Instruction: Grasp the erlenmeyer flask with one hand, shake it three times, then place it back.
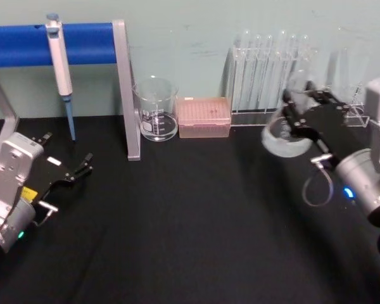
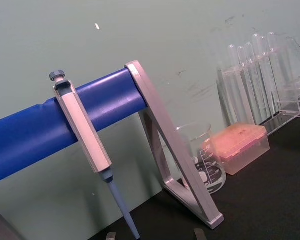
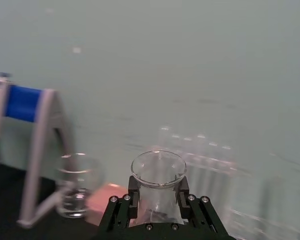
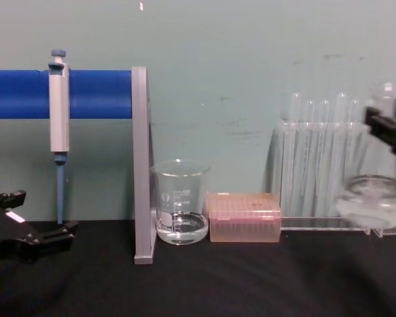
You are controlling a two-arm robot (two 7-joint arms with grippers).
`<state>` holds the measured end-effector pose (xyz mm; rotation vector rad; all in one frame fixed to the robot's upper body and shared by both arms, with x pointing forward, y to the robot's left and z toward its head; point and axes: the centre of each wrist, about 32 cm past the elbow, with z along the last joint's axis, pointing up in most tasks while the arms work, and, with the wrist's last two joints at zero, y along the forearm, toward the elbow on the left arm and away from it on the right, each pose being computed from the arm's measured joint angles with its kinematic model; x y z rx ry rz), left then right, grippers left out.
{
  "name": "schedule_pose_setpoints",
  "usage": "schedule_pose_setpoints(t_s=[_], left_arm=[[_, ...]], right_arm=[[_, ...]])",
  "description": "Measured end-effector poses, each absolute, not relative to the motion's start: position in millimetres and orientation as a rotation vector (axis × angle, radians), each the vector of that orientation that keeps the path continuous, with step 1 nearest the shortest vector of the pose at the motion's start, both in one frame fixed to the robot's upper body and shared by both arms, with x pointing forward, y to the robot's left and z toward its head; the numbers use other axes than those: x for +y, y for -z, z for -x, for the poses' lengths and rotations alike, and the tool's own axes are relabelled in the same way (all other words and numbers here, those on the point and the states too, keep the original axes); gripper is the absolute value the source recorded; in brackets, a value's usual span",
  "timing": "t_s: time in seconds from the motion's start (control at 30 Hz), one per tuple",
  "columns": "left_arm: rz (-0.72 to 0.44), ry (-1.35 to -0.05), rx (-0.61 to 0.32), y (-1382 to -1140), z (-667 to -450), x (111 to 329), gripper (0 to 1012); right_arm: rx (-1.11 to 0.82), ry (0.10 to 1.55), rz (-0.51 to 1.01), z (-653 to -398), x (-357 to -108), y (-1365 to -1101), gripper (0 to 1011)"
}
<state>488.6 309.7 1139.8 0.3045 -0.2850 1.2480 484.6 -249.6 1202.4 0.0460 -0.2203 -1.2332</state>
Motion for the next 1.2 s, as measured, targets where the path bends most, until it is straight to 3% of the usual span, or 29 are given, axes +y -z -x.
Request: schedule_pose_setpoints(t_s=[0.63,1.2], left_arm=[[-0.305,-1.248,-0.285,-1139.8,-488.6,309.7,1001],[-0.304,-1.248,-0.285,-1139.8,-488.6,309.7,1001]], right_arm=[[-0.170,0.769,-0.065,-512.1,-191.4,-1200.0,449],[-0.149,0.667,-0.068,-516.3,-181.6,-1198.4,449]])
